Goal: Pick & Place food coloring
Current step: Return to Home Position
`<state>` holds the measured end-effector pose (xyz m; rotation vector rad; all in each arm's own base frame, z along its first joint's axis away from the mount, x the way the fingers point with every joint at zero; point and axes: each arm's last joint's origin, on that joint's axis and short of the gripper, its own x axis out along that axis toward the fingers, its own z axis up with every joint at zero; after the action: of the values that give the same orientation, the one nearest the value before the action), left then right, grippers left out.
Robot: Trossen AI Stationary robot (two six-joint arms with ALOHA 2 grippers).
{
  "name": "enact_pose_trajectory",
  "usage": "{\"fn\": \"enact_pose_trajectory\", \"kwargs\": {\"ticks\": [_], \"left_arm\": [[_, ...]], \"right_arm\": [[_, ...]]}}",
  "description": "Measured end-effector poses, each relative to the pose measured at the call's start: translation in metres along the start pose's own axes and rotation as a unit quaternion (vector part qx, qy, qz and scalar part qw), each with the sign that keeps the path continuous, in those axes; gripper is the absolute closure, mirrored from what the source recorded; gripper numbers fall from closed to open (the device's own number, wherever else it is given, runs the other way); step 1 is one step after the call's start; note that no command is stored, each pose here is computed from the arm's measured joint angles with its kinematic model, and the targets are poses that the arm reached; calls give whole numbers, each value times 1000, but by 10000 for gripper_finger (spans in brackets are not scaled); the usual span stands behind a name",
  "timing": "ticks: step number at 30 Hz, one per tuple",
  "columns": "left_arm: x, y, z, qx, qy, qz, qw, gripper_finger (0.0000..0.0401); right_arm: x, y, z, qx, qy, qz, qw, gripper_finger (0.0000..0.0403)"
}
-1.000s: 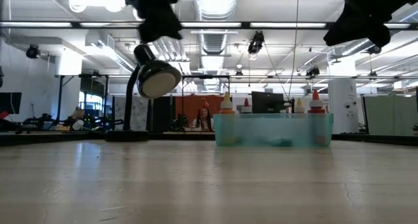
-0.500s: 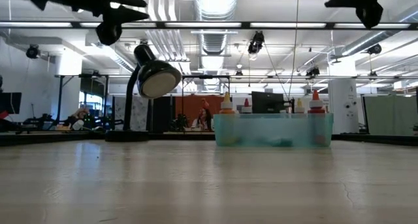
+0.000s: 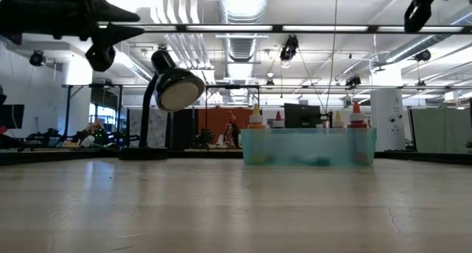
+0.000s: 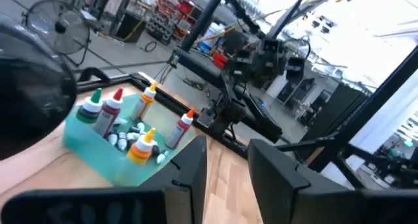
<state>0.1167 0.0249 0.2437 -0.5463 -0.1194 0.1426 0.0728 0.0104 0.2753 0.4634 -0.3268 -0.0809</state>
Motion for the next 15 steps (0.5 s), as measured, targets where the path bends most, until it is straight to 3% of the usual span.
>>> {"fn": "enact_pose_trajectory", "kwargs": {"ticks": [3, 7, 9, 12, 15], "left_arm": [[-6, 7, -10, 1, -3, 12, 1000, 316], [-12, 13, -23, -71, 2, -5, 997, 316], [-14, 13, -29, -52, 24, -52, 997, 316], [-18, 9, -31, -6, 23, -128, 991, 316], [-20, 10, -32, 12, 17, -139, 990, 316]], "right_arm": [[-6, -9, -12, -6, -9, -22, 1000, 335], [-9, -19, -31, 15, -4, -41, 999, 335], [-9, -20, -37, 44, -1, -42, 998, 335], [-7, -20, -41, 28, 4, -37, 999, 335], [-7, -18, -44, -16, 4, 22, 1000, 335]]}}
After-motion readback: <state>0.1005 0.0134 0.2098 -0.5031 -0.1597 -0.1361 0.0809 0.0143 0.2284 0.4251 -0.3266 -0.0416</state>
